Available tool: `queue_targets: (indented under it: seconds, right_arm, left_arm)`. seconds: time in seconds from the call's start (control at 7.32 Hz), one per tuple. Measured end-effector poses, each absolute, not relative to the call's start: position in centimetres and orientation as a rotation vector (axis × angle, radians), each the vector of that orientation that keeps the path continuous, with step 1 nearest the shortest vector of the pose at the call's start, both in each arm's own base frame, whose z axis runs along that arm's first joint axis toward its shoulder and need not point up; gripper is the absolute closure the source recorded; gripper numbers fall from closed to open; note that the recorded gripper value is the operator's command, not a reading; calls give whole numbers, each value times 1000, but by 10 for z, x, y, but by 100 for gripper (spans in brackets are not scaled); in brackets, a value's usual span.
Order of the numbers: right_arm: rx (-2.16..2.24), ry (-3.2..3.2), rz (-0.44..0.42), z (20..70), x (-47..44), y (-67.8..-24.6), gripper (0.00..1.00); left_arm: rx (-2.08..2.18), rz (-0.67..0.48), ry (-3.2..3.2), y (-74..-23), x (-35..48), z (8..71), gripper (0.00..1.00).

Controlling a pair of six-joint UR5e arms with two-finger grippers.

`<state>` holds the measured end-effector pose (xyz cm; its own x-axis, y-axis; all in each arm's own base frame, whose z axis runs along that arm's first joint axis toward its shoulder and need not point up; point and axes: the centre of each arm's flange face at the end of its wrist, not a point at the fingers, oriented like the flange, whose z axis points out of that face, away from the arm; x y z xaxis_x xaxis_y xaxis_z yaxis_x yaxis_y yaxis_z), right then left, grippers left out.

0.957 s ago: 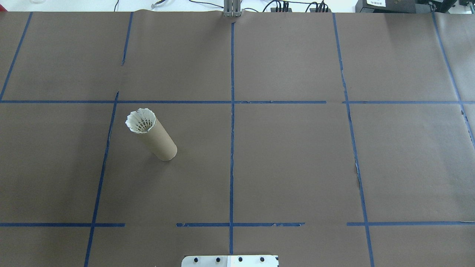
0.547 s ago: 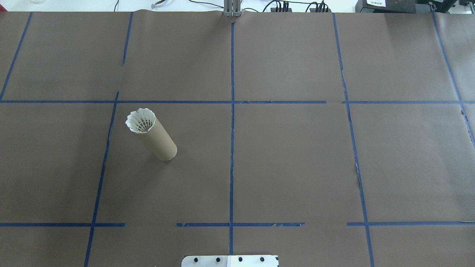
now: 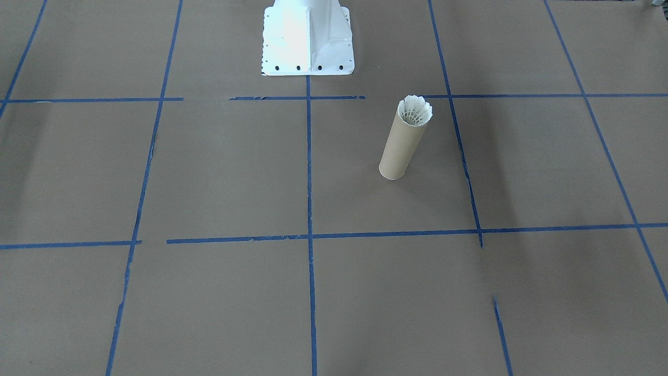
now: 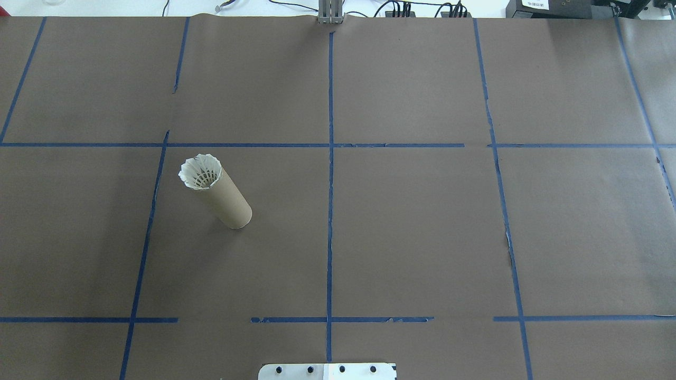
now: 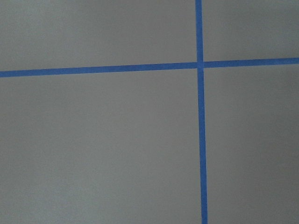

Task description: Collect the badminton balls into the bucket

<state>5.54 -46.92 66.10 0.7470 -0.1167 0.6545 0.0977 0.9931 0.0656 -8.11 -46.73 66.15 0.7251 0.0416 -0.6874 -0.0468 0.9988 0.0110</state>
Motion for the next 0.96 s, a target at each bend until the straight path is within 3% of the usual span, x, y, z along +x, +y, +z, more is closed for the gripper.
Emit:
queue_targets:
  seconds: [0.96]
  right_arm:
    - [26, -718, -116, 662, 55, -469, 0]
  left_arm:
    - [-9, 48, 758, -467, -81, 662, 0]
